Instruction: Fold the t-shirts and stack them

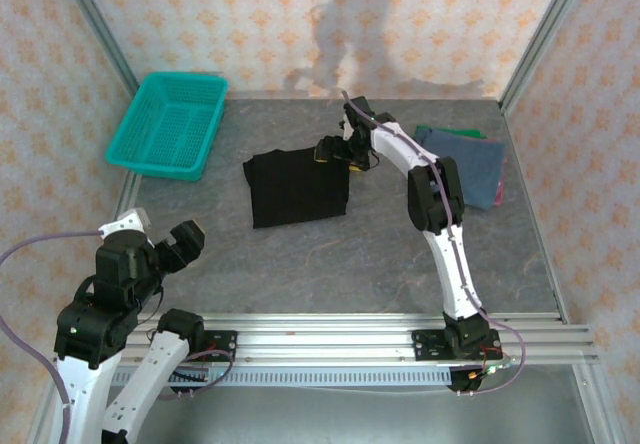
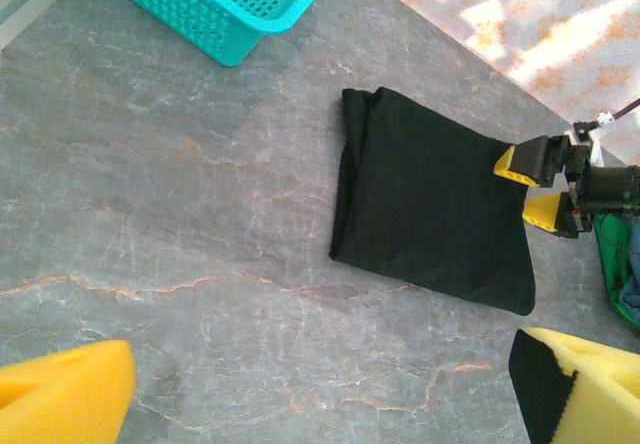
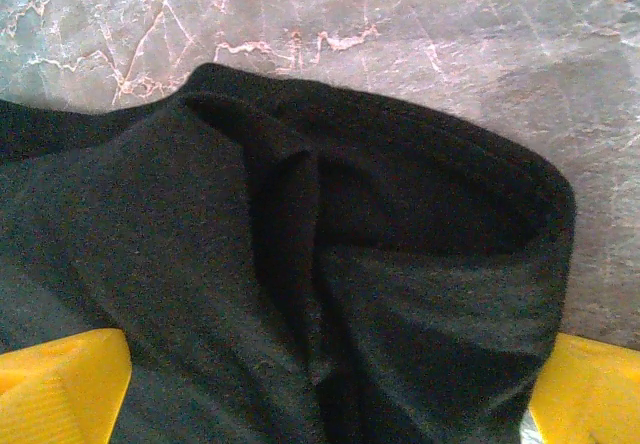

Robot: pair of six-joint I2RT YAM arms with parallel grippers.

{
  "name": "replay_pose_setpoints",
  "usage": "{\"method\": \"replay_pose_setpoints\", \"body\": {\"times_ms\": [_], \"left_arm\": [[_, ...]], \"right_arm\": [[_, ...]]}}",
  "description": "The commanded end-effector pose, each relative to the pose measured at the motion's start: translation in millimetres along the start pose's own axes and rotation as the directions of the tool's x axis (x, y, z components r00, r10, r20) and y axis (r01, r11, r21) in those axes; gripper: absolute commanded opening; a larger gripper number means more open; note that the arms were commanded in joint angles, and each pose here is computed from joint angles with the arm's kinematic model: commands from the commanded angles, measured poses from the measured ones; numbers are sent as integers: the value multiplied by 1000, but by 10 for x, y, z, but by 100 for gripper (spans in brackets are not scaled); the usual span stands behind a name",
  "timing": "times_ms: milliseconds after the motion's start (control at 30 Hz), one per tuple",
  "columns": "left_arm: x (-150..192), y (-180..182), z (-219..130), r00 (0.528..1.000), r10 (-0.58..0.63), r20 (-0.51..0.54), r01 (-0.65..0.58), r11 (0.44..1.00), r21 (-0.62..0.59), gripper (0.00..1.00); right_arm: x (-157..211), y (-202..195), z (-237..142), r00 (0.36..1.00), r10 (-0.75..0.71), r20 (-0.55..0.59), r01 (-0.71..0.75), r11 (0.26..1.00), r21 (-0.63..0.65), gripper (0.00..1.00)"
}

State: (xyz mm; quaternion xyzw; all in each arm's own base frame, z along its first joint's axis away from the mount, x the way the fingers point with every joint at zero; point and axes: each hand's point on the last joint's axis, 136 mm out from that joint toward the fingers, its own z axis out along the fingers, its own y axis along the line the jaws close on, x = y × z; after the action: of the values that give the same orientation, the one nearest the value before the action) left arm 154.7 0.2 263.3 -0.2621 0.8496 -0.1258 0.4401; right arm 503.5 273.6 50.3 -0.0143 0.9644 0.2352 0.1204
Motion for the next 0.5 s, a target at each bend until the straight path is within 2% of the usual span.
{"method": "replay_pose_setpoints", "body": {"times_ms": [0,200,333,367,433,467], "left_arm": [[34,115,38,1000,15,-8,-15,998,-61,97],[59,187,50,1000,19,-8,-19,996,-92,97],[69,234,40,1000,19,-7,-19,993,-113,97],[70,237,38,1000,19,-7,-20,993,-114,97],[63,234,25,1000,16,-1,-16,994,-109,97],[58,228,19,1000,16,3,-15,994,-105,97]], "right_arm": [[116,-274,42,997,-48,-58,57,984,172,100],[159,-146,143,989,-113,-97,129,973,189,99],[297,-122,337,981,-110,-157,140,970,197,92],[307,-101,379,981,-112,-156,141,970,195,86],[291,-55,426,984,-105,-144,130,975,178,66],[255,-31,424,987,-99,-128,121,978,171,48]]}}
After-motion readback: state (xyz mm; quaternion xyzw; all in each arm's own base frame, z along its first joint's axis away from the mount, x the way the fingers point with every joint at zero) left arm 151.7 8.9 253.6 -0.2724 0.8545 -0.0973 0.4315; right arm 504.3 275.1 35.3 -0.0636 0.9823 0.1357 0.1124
